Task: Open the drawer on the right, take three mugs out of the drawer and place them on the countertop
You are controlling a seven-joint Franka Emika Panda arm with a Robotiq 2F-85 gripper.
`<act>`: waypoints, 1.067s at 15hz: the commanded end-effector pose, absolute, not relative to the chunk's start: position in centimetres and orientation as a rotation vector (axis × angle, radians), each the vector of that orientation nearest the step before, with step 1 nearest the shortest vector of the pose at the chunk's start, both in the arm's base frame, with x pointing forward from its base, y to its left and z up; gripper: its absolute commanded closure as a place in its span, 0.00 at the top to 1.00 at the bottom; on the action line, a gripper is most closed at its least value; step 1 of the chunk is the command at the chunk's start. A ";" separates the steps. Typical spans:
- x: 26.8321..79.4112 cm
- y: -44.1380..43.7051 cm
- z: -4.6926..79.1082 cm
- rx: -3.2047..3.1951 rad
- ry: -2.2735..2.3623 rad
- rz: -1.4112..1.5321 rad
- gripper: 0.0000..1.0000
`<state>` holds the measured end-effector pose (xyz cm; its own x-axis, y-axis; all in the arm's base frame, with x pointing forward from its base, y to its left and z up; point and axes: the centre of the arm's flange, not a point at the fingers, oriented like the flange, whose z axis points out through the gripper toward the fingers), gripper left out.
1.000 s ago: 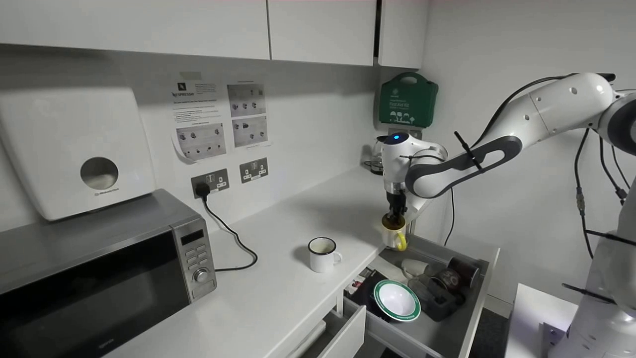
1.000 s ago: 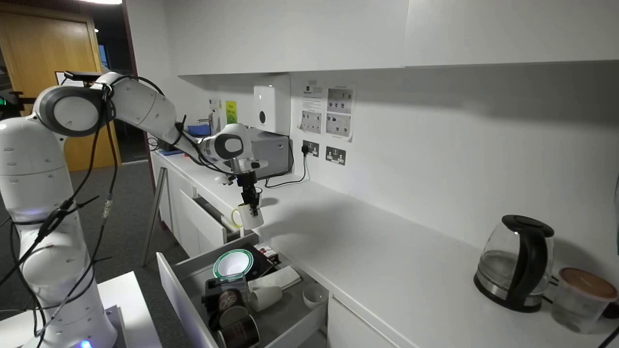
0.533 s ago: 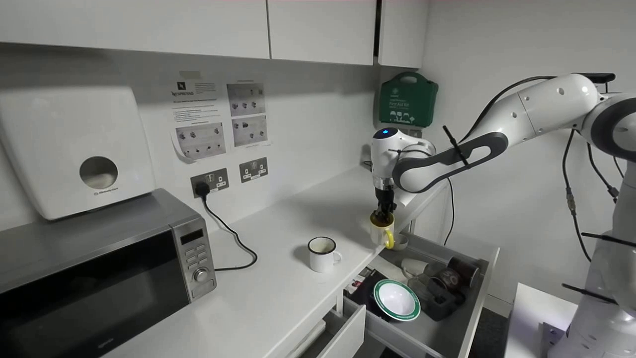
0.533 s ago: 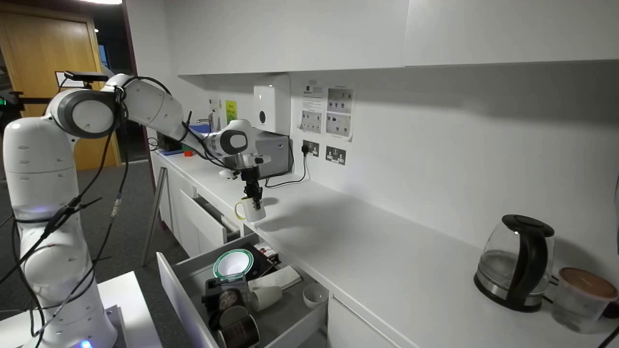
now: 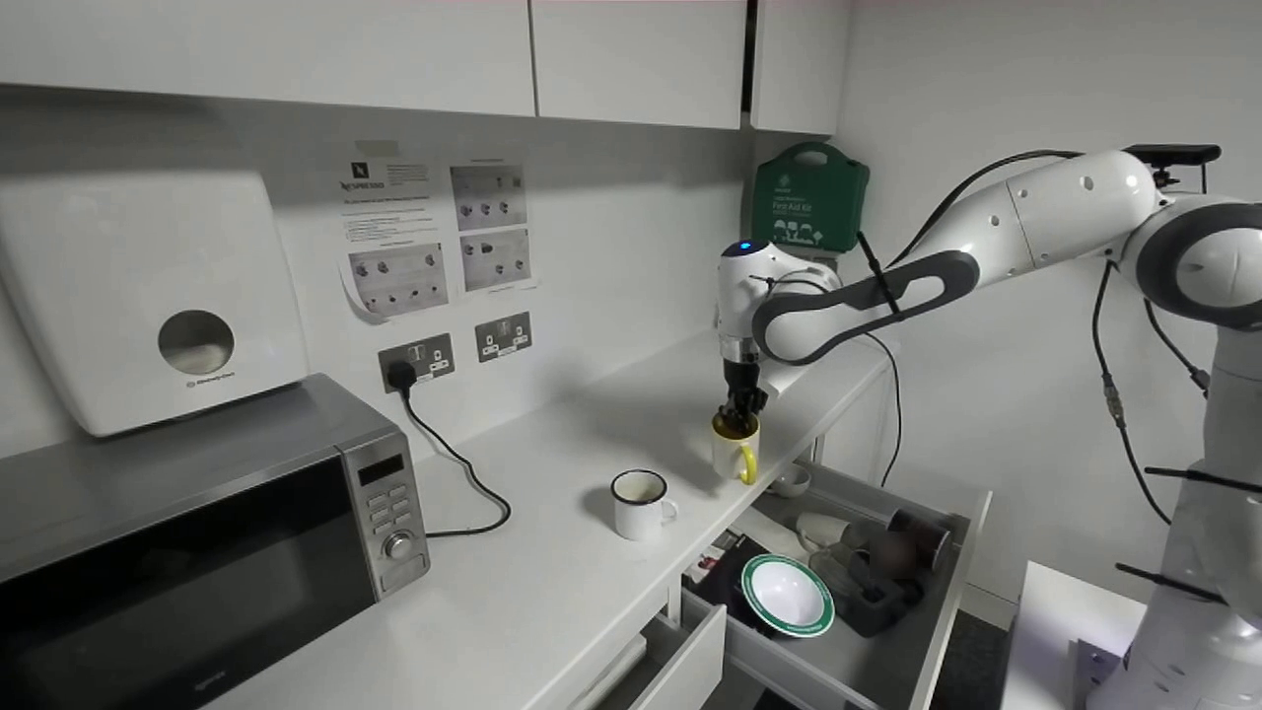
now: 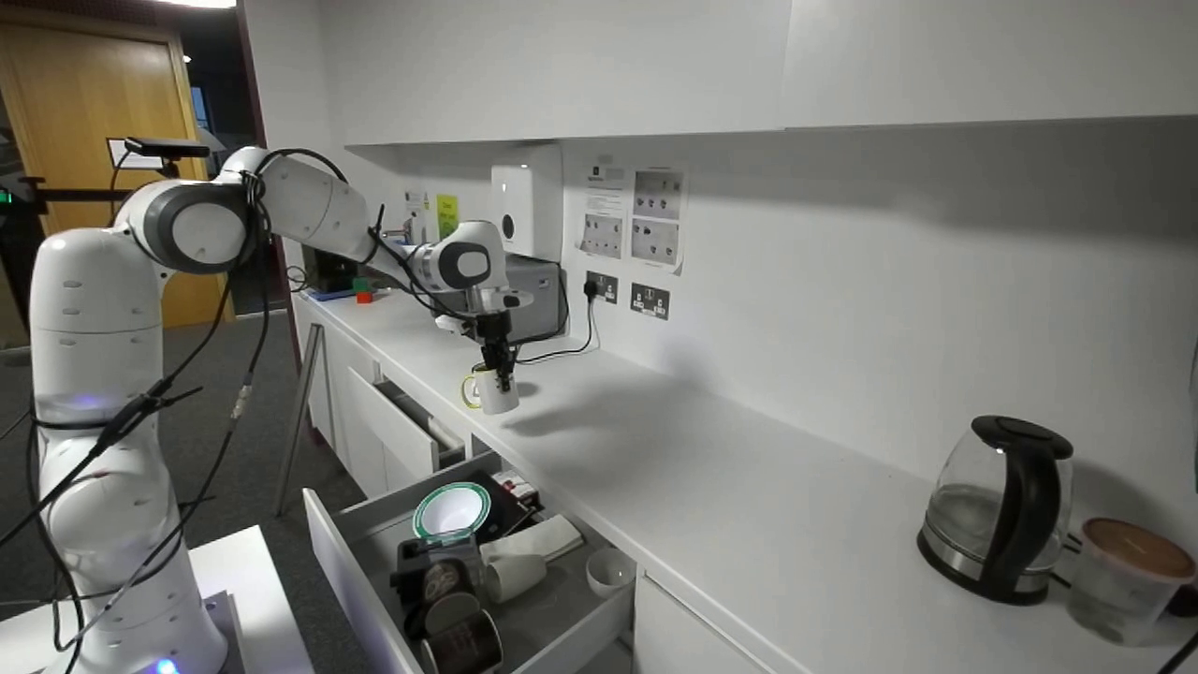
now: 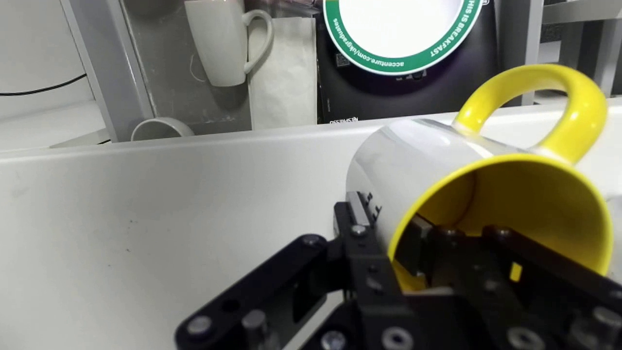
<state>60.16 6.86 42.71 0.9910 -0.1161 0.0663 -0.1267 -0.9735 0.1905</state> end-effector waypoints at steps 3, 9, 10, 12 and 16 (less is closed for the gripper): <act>63.1 6.9 45.1 3.008 -0.158 0.001 0.03; 62.4 7.1 43.1 3.016 -0.147 -0.011 0.12; 62.4 7.2 42.8 3.015 -0.146 -0.018 0.12; 62.4 7.2 42.7 3.015 -0.145 -0.021 0.12; 62.4 7.2 42.7 3.015 -0.144 -0.021 0.12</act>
<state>62.41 7.21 42.68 0.9953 -0.0961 -0.0080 -0.0943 -0.9878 0.1236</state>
